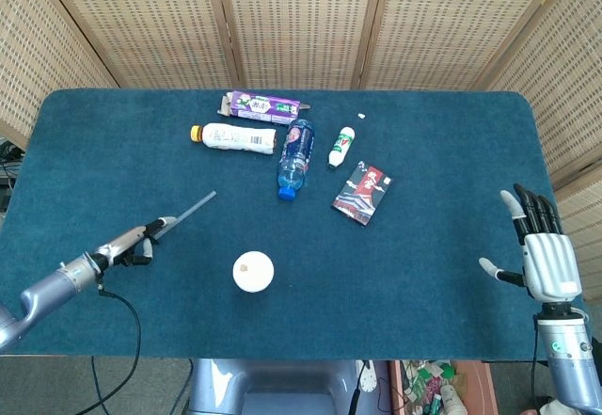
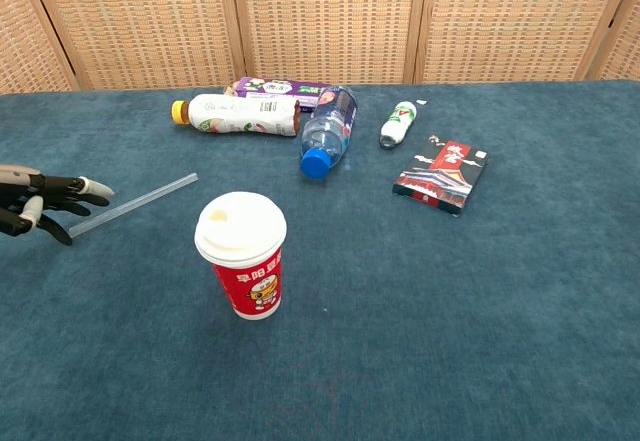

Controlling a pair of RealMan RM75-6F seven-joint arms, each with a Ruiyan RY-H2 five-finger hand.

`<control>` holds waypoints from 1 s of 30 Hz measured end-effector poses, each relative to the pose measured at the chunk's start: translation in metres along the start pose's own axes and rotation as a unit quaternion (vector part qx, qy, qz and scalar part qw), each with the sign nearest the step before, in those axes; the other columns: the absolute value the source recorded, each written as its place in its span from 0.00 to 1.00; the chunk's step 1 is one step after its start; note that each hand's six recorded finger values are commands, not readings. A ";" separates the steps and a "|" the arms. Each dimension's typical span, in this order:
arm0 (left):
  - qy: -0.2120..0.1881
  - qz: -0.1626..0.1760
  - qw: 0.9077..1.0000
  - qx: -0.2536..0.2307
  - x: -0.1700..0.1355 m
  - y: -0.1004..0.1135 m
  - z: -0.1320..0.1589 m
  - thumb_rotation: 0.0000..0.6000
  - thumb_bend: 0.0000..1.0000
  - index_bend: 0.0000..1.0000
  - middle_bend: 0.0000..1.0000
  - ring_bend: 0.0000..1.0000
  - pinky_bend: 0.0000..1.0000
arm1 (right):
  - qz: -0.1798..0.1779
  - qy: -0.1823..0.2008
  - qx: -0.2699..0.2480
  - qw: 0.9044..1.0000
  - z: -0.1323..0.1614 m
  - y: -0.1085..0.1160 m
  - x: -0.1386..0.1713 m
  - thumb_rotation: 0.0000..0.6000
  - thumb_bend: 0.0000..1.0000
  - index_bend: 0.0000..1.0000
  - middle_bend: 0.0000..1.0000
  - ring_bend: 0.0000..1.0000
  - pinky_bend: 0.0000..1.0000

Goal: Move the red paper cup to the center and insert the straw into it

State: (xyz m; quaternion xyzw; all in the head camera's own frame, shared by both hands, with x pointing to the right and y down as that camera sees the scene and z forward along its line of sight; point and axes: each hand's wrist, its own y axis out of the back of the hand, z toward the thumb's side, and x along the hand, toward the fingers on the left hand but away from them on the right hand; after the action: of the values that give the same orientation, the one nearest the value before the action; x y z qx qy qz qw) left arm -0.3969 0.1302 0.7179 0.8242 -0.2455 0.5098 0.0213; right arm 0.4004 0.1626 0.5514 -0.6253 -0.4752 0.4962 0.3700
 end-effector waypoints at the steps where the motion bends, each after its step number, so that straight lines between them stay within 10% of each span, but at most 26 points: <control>1: 0.005 0.007 1.000 -0.001 0.001 0.005 -0.003 1.00 1.00 0.00 0.00 0.00 0.00 | 0.000 0.000 0.000 1.000 0.000 0.000 0.000 1.00 0.00 0.00 0.00 0.00 0.00; 14: 0.007 0.088 0.996 -0.020 0.006 0.052 -0.012 1.00 1.00 0.00 0.00 0.00 0.00 | 0.001 -0.001 -0.001 1.000 0.000 0.000 0.000 1.00 0.00 0.00 0.00 0.00 0.00; 19: -0.017 0.104 0.994 0.012 -0.004 0.065 -0.003 1.00 0.58 0.00 0.00 0.00 0.00 | 0.001 -0.001 -0.003 1.000 0.000 0.000 0.000 1.00 0.00 0.00 0.00 0.00 0.00; 25: -0.034 0.136 0.980 0.140 -0.007 0.077 0.010 1.00 0.51 0.26 0.00 0.00 0.00 | 0.001 -0.003 -0.006 1.000 -0.001 0.001 0.000 1.00 0.00 0.00 0.00 0.00 0.00; 30: -0.037 0.155 0.946 0.283 0.001 0.082 0.032 1.00 0.51 0.32 0.00 0.00 0.00 | 0.000 -0.002 -0.008 1.000 -0.001 0.001 0.000 1.00 0.00 0.00 0.00 0.00 0.00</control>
State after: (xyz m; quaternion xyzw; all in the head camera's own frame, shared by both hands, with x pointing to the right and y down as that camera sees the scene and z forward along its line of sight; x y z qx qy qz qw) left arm -0.4050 0.0487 0.6854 0.7667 -0.2165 0.5240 -0.3010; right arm 0.4013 0.1624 0.5505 -0.6272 -0.4797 0.4939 0.3640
